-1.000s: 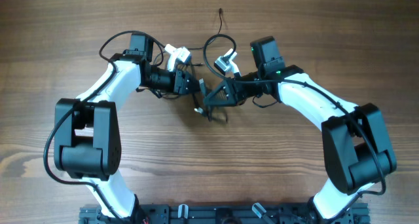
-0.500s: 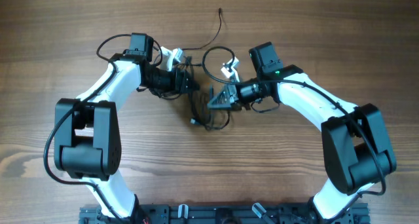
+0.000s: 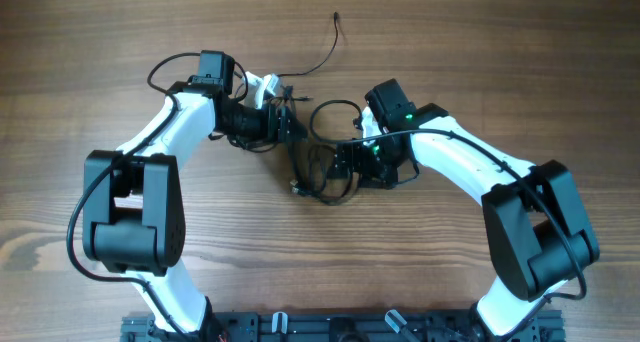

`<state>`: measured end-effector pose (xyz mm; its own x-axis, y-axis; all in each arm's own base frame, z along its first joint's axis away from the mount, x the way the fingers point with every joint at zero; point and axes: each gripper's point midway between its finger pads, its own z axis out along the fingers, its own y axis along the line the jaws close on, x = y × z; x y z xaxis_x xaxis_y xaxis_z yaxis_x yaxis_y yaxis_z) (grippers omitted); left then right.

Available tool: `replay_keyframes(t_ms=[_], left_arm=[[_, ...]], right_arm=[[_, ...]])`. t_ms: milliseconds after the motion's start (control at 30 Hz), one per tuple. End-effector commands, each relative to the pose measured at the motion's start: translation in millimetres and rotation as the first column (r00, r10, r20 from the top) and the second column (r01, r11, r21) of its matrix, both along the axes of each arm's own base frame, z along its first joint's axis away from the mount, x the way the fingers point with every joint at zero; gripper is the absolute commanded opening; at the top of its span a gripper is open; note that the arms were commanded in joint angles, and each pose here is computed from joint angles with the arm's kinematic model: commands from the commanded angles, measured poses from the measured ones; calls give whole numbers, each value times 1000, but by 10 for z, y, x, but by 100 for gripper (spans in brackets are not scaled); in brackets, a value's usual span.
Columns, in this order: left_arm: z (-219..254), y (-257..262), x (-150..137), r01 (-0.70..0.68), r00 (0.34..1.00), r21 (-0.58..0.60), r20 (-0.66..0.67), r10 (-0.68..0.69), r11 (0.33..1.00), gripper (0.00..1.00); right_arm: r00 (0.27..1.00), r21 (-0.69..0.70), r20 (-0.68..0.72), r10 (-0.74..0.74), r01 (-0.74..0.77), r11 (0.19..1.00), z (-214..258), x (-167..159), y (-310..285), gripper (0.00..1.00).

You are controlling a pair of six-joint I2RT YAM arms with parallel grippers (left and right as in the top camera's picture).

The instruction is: Untangle cables

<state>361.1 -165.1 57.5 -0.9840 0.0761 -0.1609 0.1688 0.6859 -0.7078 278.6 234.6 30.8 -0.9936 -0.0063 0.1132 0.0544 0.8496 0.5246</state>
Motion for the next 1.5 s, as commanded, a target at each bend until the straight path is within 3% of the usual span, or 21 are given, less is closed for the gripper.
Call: replay_keyframes(t_ms=[0, 167, 300, 433, 500, 533, 633, 700, 767, 800, 833, 933, 1033, 1100, 1200, 1233, 1300, 1400, 1467], left_arm=[[141, -49, 11, 9, 1000, -48, 12, -8, 999, 63], [209, -49, 4, 13, 1000, -49, 28, -12, 999, 64], [401, -130, -99, 103, 991, -119, 93, -92, 988, 65], [549, -129, -121, 108, 988, -122, 122, -93, 987, 67], [617, -135, -123, 105, 987, -129, 133, -88, 986, 66], [673, -130, -105, 84, 989, -135, 129, -66, 987, 66], [833, 10, 37, -44, 993, -139, 106, 59, 989, 66], [776, 345, 225, -245, 966, -18, 77, 245, 969, 64], [599, 738, 324, -420, 908, 147, 65, 415, 896, 63], [481, 972, 318, -487, 871, 250, 70, 486, 837, 63], [389, 1139, 283, -523, 844, 330, 76, 530, 786, 64], [204, 1377, 239, -558, 815, 437, 129, 564, 706, 70], [126, 1364, 270, -571, 811, 415, 147, 567, 709, 69], [131, 1280, 290, -564, 818, 376, 136, 559, 735, 59], [161, 1187, 302, -551, 829, 335, 118, 546, 764, 52], [171, 1154, 300, -545, 833, 321, 109, 542, 774, 51], [202, 1062, 290, -527, 846, 279, 83, 527, 803, 49], [248, 968, 298, -489, 872, 233, 85, 483, 841, 50], [285, 901, 300, -458, 889, 199, 88, 449, 867, 56]], right_arm=[[992, -11, 119, 43, -42, 999, 205, 117, -27, 69], [947, 50, 315, 62, -81, 995, 782, 223, 14, 71], [946, 1, 319, 56, -59, 998, 683, 239, -62, 80], [942, 13, 328, 70, -79, 997, 635, 202, 4, 78], [940, 17, 337, 52, -61, 998, 619, 233, 99, 72], [947, 3, 321, 16, -18, 1000, 557, 251, 128, 64], [954, -3, 297, 33, -34, 999, 398, 202, 286, 52], [963, -16, 265, 56, -54, 998, 211, 128, 414, 42], [973, -40, 230, 28, -19, 999, 53, 110, 452, 29], [974, -69, 227, 9, 7, 998, -42, 144, 419, 10], [971, -102, 238, -6, 31, 994, -93, 194, 356, 4], [958, -180, 277, -72, 125, 976, -132, 397, 60, 4], [946, -153, 259, -193, 237, 959, -114, 660, -321, 4], [940, -98, 221, -259, 286, 953, -82, 759, -489, 4], [915, -77, 215, -341, 364, 928, -64, 917, -783, 4], [910, -78, 214, -354, 378, 923, -66, 938, -843, 6], [912, -88, 218, -348, 374, 923, -77, 946, -934, 40], [920, -140, 211, -330, 362, 921, -127, 873, -1016, 63], [929, -140, 155, -335, 356, 924, -114, 775, -988, 75]])
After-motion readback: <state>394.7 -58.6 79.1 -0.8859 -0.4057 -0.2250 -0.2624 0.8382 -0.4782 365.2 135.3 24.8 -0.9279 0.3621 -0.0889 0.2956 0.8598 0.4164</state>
